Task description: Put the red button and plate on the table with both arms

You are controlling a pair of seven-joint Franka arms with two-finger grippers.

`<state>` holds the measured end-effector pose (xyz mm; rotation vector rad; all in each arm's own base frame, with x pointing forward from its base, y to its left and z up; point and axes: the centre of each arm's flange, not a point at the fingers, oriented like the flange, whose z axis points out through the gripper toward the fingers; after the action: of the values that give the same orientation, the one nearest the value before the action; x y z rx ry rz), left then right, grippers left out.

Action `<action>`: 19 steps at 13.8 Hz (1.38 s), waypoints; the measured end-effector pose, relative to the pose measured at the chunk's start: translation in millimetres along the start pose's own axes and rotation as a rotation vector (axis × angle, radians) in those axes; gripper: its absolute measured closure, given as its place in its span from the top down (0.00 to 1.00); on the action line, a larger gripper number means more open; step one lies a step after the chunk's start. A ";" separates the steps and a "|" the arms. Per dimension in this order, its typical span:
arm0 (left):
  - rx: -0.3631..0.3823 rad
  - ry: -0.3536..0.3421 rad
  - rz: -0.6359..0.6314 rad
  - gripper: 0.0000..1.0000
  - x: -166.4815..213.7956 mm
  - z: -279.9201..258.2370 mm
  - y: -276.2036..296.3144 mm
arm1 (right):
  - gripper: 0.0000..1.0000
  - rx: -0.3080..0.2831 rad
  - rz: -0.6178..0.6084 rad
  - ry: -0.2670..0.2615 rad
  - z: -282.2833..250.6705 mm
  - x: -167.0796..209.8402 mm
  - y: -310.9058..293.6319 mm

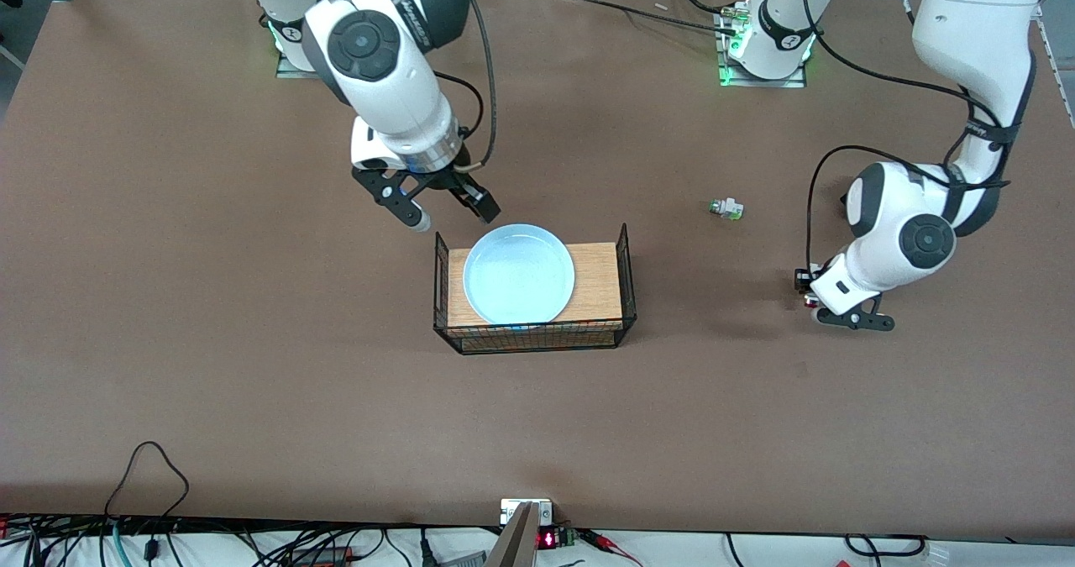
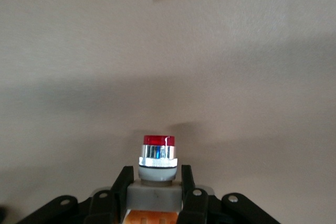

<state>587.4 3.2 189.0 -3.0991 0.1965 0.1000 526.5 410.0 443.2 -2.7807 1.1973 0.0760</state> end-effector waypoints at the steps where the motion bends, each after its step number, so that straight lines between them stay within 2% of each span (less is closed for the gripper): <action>1: -0.003 0.006 0.004 0.41 -4.4 8.4 0.5 | 1.00 -0.007 0.050 0.000 11.2 0.3 -2.2; 3: -0.003 0.012 0.011 0.41 -5.2 8.2 -0.8 | 1.00 -0.014 0.115 0.004 33.6 5.9 -6.4; 4: -0.003 0.011 0.013 0.47 -5.4 8.0 -2.0 | 1.00 -0.016 0.127 0.006 44.1 8.6 -8.3; 7: -0.004 -0.024 0.014 0.74 -4.5 -2.6 -3.0 | 1.00 -0.020 0.139 0.009 72.5 13.0 -12.7; 9: -0.003 -0.074 0.026 0.93 -0.4 -32.7 3.1 | 1.00 0.000 0.143 0.013 82.0 14.8 -16.5; 10: -0.002 -0.102 0.038 1.00 2.6 -57.8 9.9 | 1.00 0.003 0.144 0.013 85.1 15.3 -17.4; 13: 0.013 -0.166 0.067 1.00 10.2 -162.9 28.9 | 0.93 0.000 0.145 0.014 90.9 15.8 -17.9; 14: 0.017 -0.187 0.070 1.00 11.2 -202.2 32.9 | 0.84 -0.003 0.145 0.014 92.8 15.8 -17.9; 15: 0.021 -0.203 0.070 1.00 10.9 -240.1 35.0 | 0.70 -0.006 0.145 0.014 95.3 15.6 -17.8; 16: 0.022 -0.214 0.067 1.00 9.4 -273.8 35.3 | 0.67 -0.010 0.144 0.013 97.5 14.4 -17.8; 17: 0.024 -0.211 0.062 1.00 7.7 -302.7 33.9 | 0.67 -0.011 0.142 0.013 98.6 13.1 -17.8; 18: 0.025 -0.188 0.056 1.00 6.1 -327.2 32.0 | 0.60 -0.012 0.141 0.013 98.9 12.1 -17.9; 19: 0.029 -0.158 0.050 1.00 2.8 -349.0 31.0 | 0.60 -0.011 0.141 0.013 98.8 11.6 -18.1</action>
<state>607.8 -41.4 535.9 -3.0397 0.2675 0.3384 547.5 426.2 345.6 -2.7066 1.3990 0.0771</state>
